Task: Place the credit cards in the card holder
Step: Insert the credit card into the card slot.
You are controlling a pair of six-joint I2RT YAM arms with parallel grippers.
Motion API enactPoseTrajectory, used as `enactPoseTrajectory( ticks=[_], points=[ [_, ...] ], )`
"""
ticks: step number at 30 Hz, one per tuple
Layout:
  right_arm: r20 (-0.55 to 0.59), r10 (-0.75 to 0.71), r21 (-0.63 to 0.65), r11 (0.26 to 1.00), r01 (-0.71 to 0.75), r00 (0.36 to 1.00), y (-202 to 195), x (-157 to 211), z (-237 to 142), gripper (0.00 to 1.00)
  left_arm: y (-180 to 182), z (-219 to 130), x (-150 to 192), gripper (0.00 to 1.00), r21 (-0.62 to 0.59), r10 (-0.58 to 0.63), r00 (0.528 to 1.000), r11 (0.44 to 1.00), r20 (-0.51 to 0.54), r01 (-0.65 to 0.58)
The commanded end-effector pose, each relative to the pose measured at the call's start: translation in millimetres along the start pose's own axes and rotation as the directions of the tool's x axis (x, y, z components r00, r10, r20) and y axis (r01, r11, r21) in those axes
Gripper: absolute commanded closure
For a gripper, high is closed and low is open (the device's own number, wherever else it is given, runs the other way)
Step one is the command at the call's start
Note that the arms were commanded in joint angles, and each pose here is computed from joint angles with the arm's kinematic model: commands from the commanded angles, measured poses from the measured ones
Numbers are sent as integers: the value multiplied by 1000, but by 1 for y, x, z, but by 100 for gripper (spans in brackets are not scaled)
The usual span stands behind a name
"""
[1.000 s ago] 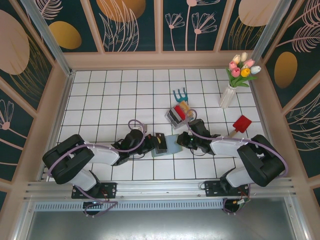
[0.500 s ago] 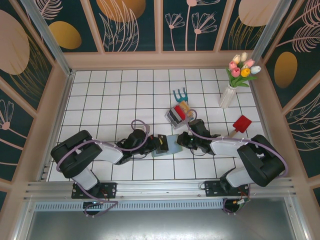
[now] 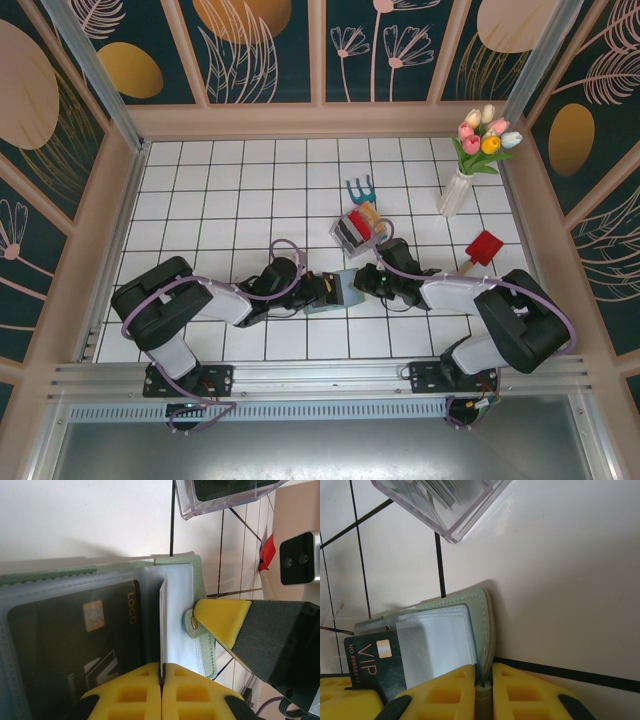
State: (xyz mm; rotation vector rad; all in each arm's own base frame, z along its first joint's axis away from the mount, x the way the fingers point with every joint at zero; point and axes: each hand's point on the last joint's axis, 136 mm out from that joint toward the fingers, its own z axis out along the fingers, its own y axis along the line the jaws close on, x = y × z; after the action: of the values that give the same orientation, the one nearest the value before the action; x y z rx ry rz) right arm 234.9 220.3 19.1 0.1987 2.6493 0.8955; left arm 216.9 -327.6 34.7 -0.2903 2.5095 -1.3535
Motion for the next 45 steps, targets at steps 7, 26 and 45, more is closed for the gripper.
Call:
enactPoseTrajectory(
  ticks=[7,26,45],
  points=[
    [-90,58,67,996,-52,994,-26,31,3,87,-16,21,-1,92,54,-45,999,997,-31,46],
    [-57,120,74,991,-116,991,-30,33,-7,86,-7,22,4,72,-122,72,997,990,-41,-76],
    [-65,104,84,992,-99,992,-31,33,-4,86,-2,4,-2,78,-176,94,996,980,-1,-92]
  ],
)
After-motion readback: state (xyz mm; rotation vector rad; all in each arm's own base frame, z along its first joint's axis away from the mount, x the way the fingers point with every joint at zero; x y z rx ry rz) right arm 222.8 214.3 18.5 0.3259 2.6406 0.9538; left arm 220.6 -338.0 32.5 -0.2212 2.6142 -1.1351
